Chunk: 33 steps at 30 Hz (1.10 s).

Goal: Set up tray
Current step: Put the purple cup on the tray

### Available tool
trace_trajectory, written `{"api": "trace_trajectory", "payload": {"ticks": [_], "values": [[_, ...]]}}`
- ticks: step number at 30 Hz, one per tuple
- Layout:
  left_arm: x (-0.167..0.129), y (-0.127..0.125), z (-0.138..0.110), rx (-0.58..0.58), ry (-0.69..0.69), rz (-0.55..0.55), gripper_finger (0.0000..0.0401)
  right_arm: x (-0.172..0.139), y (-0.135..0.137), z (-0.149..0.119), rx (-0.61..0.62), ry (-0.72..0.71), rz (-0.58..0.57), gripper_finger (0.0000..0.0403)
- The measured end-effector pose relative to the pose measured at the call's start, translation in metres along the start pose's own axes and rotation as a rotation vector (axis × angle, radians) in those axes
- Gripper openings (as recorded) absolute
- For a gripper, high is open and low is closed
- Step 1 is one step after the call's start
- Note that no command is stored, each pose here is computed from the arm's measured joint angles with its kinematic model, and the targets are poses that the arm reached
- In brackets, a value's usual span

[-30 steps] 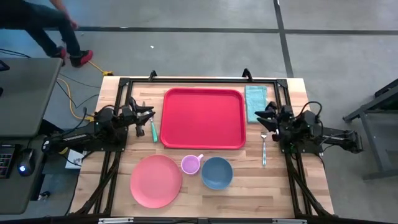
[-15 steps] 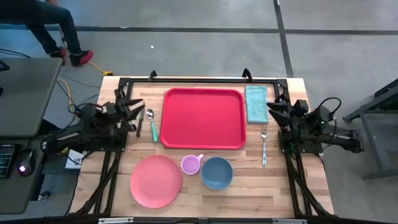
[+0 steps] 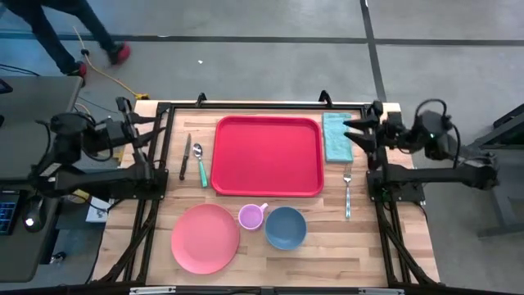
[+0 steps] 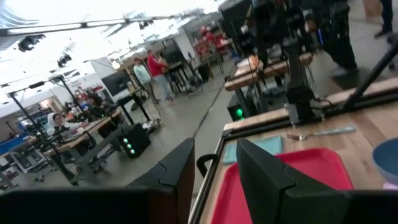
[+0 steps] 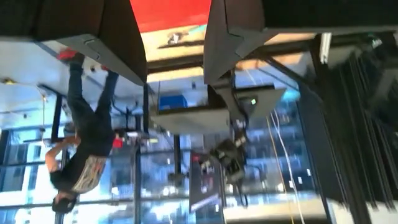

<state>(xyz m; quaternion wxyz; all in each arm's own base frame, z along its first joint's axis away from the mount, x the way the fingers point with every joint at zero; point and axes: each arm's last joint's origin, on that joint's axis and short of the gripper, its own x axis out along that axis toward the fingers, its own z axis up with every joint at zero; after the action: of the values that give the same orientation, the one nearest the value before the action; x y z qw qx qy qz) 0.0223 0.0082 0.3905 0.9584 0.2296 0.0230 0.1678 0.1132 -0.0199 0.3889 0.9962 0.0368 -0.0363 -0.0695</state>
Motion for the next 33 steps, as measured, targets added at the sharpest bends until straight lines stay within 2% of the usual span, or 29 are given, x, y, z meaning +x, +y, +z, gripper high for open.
{"api": "trace_trajectory", "payload": {"ticks": [6,12,15,21,27,30,33], "values": [[0.01,0.01,0.021,0.065,0.061,-0.032,0.0152,0.047,0.003,0.05,-0.082,0.171,0.04,0.0138],[0.014,0.012,0.026,0.092,0.068,-0.038,0.0152,0.091,0.008,0.078,-0.106,0.356,0.162,0.0138],[0.014,0.012,0.026,0.092,0.071,-0.039,0.0152,0.113,0.016,0.083,-0.138,0.425,0.241,0.0138],[0.013,0.011,0.024,0.093,0.09,-0.05,0.0152,0.159,0.041,0.076,-0.289,0.541,0.366,0.0138],[0.013,0.011,0.024,0.093,0.09,-0.05,0.0152,0.198,0.06,0.061,-0.379,0.616,0.344,0.014],[0.013,0.011,0.024,0.093,0.091,-0.05,0.0152,0.214,0.063,0.049,-0.361,0.656,0.353,0.0158],[0.013,0.011,0.024,0.093,0.091,-0.05,0.0152,0.23,0.065,0.038,-0.25,0.692,0.391,0.0192]]}}
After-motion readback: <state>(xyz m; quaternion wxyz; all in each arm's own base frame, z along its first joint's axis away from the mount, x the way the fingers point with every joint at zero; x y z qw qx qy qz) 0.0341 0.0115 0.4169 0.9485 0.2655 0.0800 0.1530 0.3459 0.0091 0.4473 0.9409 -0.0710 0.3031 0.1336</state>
